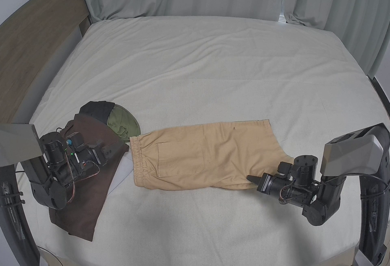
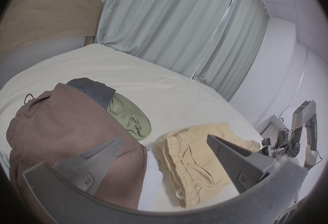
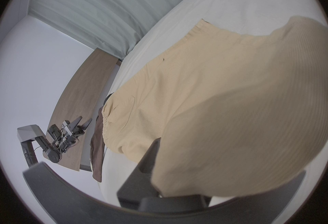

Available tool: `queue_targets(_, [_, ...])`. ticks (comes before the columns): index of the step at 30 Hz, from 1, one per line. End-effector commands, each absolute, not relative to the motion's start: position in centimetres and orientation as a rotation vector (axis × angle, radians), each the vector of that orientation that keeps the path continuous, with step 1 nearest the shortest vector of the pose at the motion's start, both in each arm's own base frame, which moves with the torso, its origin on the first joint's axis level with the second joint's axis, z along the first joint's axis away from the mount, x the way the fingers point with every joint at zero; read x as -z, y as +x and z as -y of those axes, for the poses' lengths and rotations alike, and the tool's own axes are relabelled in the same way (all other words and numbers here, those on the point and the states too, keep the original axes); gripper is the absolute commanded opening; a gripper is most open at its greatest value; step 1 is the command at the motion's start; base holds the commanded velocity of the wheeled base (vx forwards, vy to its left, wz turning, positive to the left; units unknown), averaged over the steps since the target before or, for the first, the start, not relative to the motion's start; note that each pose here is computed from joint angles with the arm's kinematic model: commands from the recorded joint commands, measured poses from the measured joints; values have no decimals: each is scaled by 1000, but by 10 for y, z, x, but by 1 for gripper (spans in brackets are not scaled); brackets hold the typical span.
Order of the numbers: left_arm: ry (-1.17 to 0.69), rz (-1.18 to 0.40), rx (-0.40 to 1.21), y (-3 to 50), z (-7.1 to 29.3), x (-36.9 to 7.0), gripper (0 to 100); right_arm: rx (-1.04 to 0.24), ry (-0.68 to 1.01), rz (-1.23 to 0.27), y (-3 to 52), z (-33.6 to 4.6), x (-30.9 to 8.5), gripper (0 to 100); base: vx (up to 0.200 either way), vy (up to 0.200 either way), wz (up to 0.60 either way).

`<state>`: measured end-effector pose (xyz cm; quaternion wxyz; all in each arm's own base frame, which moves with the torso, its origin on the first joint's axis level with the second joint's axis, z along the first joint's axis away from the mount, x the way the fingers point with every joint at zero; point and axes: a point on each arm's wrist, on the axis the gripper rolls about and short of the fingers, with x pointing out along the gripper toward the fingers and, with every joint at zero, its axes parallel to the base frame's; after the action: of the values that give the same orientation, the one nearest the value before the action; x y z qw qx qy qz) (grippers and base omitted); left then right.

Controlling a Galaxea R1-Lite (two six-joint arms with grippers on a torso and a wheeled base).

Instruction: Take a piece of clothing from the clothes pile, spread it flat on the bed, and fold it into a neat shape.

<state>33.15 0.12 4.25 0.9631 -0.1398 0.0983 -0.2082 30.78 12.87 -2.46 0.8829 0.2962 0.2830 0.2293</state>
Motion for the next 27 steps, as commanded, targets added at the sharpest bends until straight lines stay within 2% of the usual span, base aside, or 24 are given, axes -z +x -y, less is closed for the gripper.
queue_targets(1, [-284, -201, 421, 332, -1, -42, 100, -462, 608, -613, 291, -119, 20, 0, 0, 0, 0])
queue_targets(21, [-334, -227, 456, 329, 10, -41, 100, -449, 595, -667, 278, -117, 29, 0, 0, 0, 0])
queue_targets(22, [-335, -232, 461, 328, 12, -40, 100, -447, 596, -664, 278, -117, 29, 100, 0, 0, 0])
queue_targets(27, [-347, -232, 466, 328, 14, -42, 100, -449, 580, -711, 266, -117, 31, 100, 0, 0, 0])
